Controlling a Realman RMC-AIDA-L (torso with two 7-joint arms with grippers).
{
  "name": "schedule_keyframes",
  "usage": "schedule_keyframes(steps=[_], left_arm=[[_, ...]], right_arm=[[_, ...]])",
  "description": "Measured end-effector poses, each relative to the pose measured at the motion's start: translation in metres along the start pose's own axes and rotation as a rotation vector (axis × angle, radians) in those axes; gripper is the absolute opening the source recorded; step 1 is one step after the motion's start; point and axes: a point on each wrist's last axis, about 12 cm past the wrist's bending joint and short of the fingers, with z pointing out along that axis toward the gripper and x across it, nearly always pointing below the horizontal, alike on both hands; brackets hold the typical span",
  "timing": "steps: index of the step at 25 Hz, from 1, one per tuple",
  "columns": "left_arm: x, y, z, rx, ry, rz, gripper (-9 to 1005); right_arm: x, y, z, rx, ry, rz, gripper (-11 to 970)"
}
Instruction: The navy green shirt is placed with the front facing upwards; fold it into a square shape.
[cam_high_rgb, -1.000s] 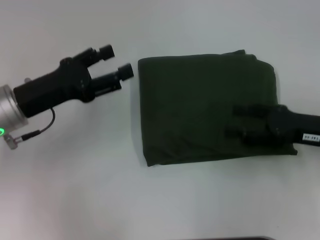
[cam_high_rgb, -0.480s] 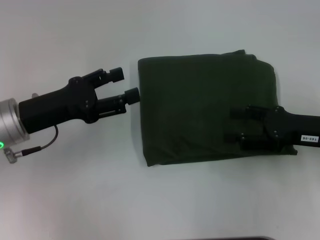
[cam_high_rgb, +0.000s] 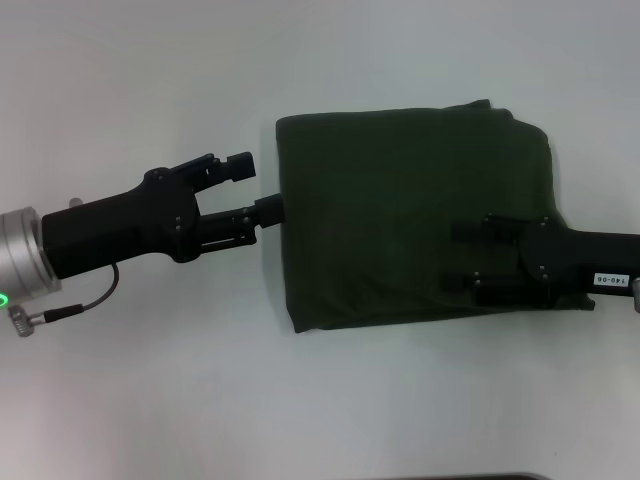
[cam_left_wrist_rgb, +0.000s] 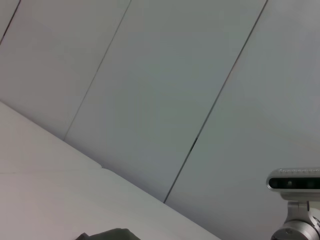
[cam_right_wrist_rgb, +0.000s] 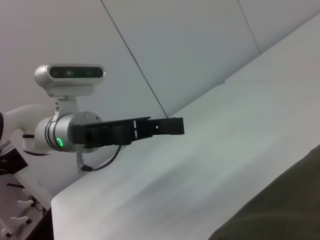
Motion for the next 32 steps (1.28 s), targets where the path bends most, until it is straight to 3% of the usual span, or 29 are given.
schedule_keyframes(steps=[32], left_arm=[[0.0018,-0.0002,-0.0004,0.004,0.021,0.0,885]], right_arm=[[-0.0027,-0.0009,0.0032,0.001,-0.01,-0.002,911]])
